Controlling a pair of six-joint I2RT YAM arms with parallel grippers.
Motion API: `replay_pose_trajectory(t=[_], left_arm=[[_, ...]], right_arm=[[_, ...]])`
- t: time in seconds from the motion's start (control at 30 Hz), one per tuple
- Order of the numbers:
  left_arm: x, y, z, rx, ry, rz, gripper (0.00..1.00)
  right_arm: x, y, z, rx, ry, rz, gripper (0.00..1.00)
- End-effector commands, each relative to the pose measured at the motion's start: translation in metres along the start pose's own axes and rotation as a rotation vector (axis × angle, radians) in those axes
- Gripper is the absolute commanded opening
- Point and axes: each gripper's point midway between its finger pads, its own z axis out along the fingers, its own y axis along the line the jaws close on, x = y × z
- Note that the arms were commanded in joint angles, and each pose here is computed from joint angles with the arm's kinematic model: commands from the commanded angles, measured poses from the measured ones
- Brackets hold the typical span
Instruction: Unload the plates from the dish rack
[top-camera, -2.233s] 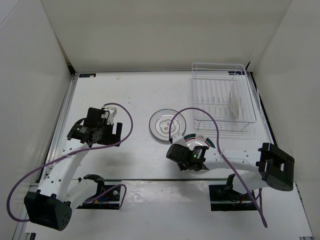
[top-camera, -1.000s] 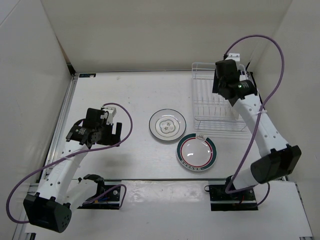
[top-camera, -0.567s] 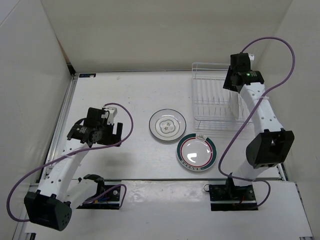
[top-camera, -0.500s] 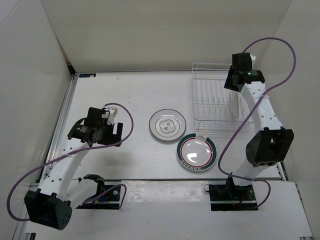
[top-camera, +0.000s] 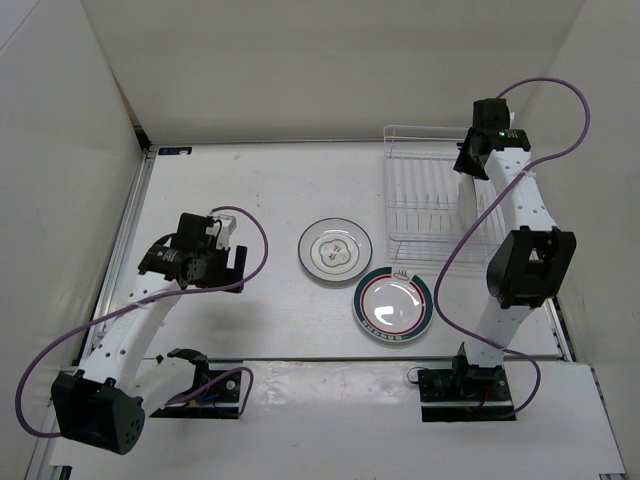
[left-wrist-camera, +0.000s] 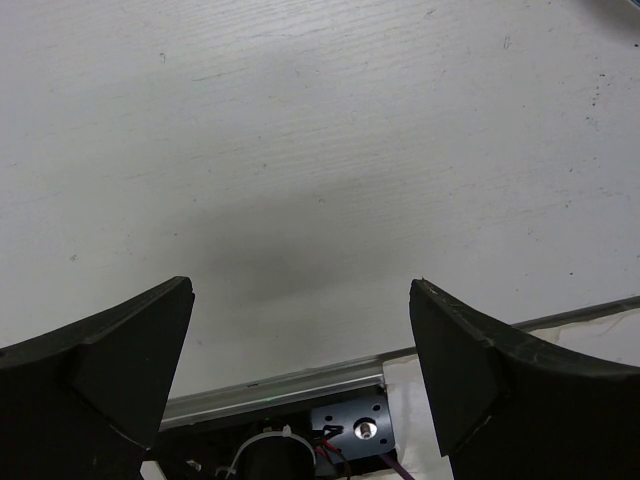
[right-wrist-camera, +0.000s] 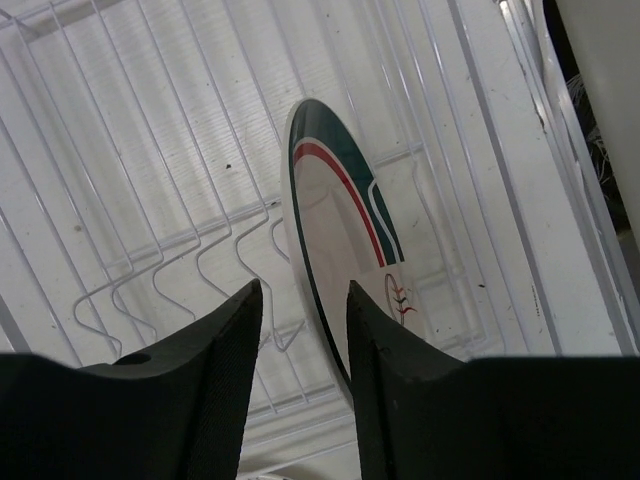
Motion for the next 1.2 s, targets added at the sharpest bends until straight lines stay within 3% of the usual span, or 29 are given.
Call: replay_pose_trajectory(t=[0.0, 0.07, 0.37, 0.7, 1.17], left_arm=[[-0.013, 0.001, -0.005, -0.009, -0.026, -0.003, 1.00], [-0.013, 0.002, -0.006, -0.015, -0.024, -0.002, 1.00], [-0.013, 0.004, -0.004, -0.029, -0.011, -0.001, 1.00], [-0.013, 0.005, -0.004, -0.029, -0.010, -0.001, 1.00], [-0.011, 0.003, 0.001, -0.018, 0.017, -0.004, 1.00]], right_arm=[[0.000, 0.009, 0.008, -0.041, 0.014, 0.021, 0.42], [0.005, 0.011, 0.013, -0.058, 0.029, 0.006, 0.38], [-0.007, -0.008, 0.016, -0.009, -0.007, 0.032, 0.37], [-0.006, -0.014, 0.017, 0.016, -0.007, 0.026, 0.25], [-0.030, -0.026, -0.006, 0.042, -0.080, 0.005, 0.20]])
